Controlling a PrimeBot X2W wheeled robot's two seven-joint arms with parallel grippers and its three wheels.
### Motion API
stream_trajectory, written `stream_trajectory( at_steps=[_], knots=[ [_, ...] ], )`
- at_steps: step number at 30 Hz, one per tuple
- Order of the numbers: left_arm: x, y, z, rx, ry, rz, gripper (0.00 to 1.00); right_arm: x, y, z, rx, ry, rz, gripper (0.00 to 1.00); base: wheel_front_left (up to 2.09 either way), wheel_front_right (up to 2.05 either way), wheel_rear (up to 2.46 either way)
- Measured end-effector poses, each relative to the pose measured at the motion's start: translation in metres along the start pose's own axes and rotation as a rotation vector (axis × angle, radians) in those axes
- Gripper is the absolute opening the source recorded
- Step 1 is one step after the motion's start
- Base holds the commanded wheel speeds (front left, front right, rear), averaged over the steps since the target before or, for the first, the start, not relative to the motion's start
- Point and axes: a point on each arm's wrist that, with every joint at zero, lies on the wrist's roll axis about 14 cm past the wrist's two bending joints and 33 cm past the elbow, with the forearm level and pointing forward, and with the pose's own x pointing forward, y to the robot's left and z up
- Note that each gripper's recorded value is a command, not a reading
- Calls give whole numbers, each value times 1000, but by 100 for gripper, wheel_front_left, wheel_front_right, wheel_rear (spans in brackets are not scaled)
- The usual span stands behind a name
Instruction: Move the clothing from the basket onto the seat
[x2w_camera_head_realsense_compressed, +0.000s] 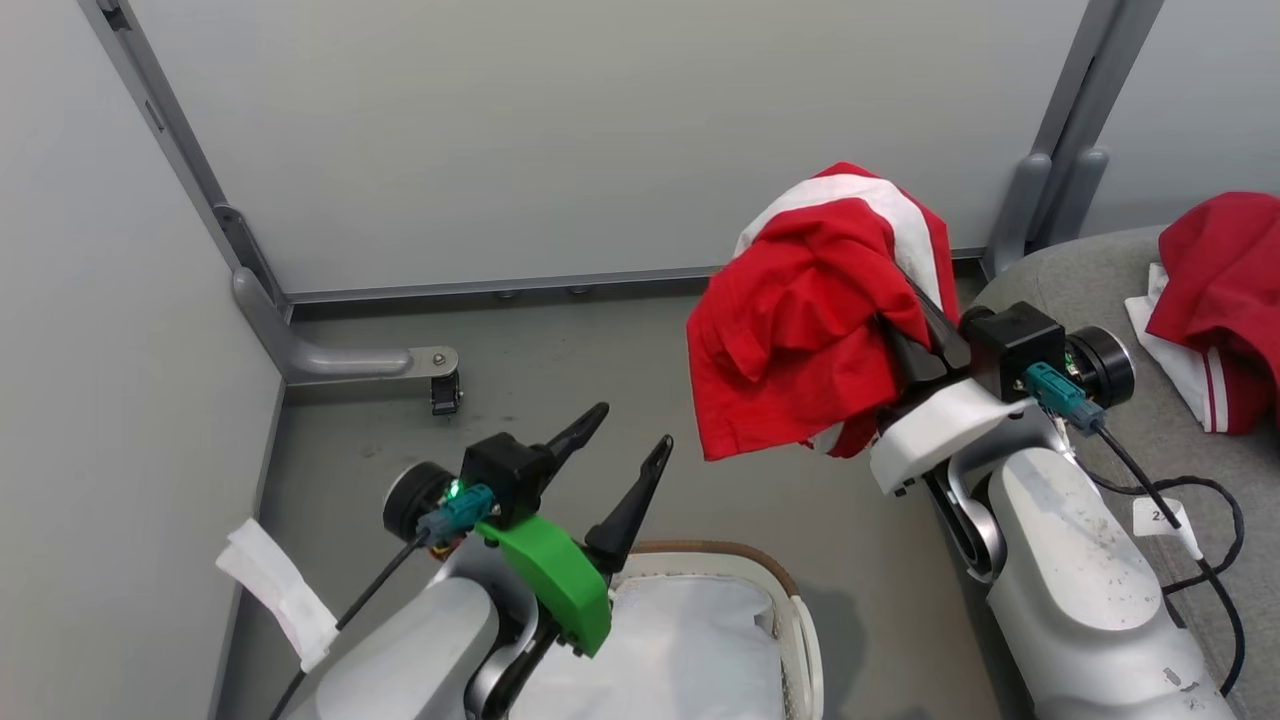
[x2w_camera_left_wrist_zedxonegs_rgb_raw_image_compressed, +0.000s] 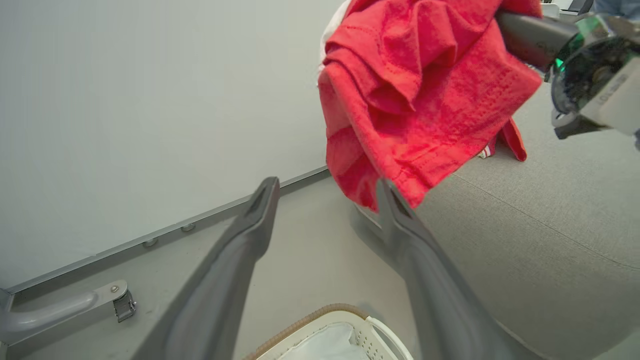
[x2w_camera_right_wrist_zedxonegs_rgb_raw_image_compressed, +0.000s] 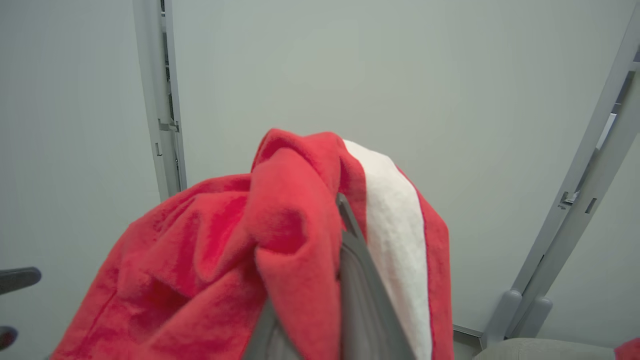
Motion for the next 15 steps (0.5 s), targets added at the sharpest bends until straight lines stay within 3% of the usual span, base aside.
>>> stream_trajectory(
  at_steps=[8,15],
  knots=[
    [-14,-5,-22,-98,8,52,100,-16,-10,-12,9,36,-41,0,0,0,0],
    [-21,-9,-19,-107,-36,70,100,-30,-22,-21,18,62,-85,0,0,0,0]
  ],
)
